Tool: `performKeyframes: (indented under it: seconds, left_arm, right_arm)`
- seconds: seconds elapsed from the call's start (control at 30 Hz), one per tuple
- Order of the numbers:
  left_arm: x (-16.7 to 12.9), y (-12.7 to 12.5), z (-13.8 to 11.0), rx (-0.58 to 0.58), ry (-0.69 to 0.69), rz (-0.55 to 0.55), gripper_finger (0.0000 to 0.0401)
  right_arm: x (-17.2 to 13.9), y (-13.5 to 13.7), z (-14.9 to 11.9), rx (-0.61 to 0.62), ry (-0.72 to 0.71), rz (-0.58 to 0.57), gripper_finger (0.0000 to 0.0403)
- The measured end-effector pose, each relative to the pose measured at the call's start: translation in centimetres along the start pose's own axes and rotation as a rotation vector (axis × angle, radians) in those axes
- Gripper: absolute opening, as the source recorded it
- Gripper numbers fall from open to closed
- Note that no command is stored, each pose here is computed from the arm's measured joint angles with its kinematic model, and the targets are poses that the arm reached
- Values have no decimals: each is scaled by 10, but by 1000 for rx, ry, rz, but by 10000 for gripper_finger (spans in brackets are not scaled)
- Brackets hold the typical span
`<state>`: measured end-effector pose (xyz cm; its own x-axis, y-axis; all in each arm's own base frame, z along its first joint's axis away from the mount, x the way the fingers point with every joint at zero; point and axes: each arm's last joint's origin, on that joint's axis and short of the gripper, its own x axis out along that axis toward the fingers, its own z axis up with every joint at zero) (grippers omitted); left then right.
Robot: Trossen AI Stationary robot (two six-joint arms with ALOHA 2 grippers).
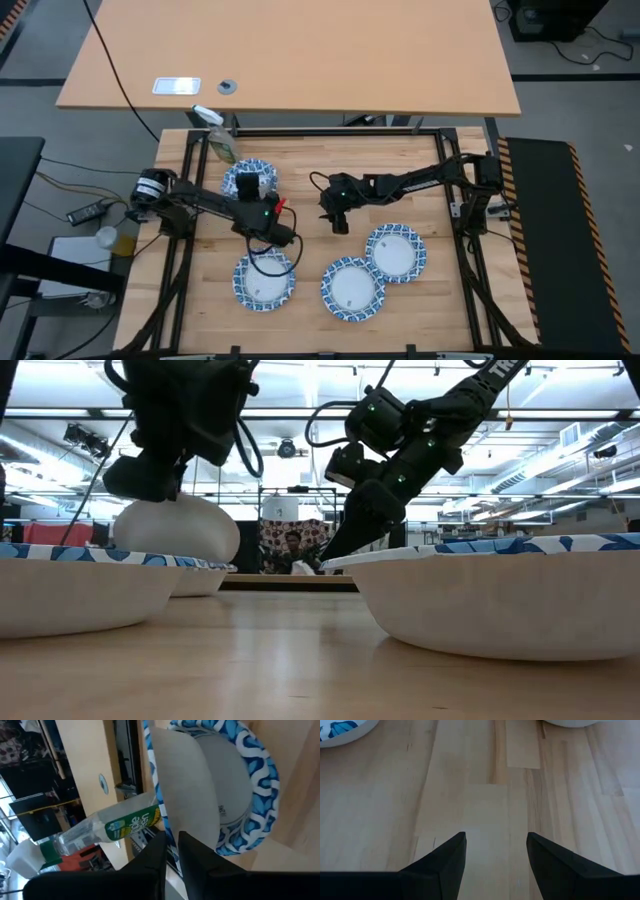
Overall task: Nest bowls inside each other
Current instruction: Stack the white bowl on top of the other white bowl
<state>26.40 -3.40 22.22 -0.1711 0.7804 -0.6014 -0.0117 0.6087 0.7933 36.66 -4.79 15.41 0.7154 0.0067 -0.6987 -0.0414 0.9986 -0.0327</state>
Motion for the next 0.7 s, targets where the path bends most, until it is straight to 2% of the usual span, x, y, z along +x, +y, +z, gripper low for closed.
performKeyframes:
  seconds: [0.13,0.23,0.37,0.5,0.7]
  left_arm:
    - [7,-3,-1,10,57,-79,50]
    - [21,-16,-7,21,93,-94,53]
    - [26,-32,-9,-57,74,-132,74]
    - [9,-32,-5,-81,17,-183,116]
    - [-5,-26,-11,-87,-44,-216,208]
  right_arm:
    - [0,-1,0,2,0,3,217]
    - [0,0,0,3,-4,24,217]
    - [0,0,0,15,-5,27,217]
    - [0,0,1,16,-13,26,217]
    - [0,1,2,22,-30,48,217]
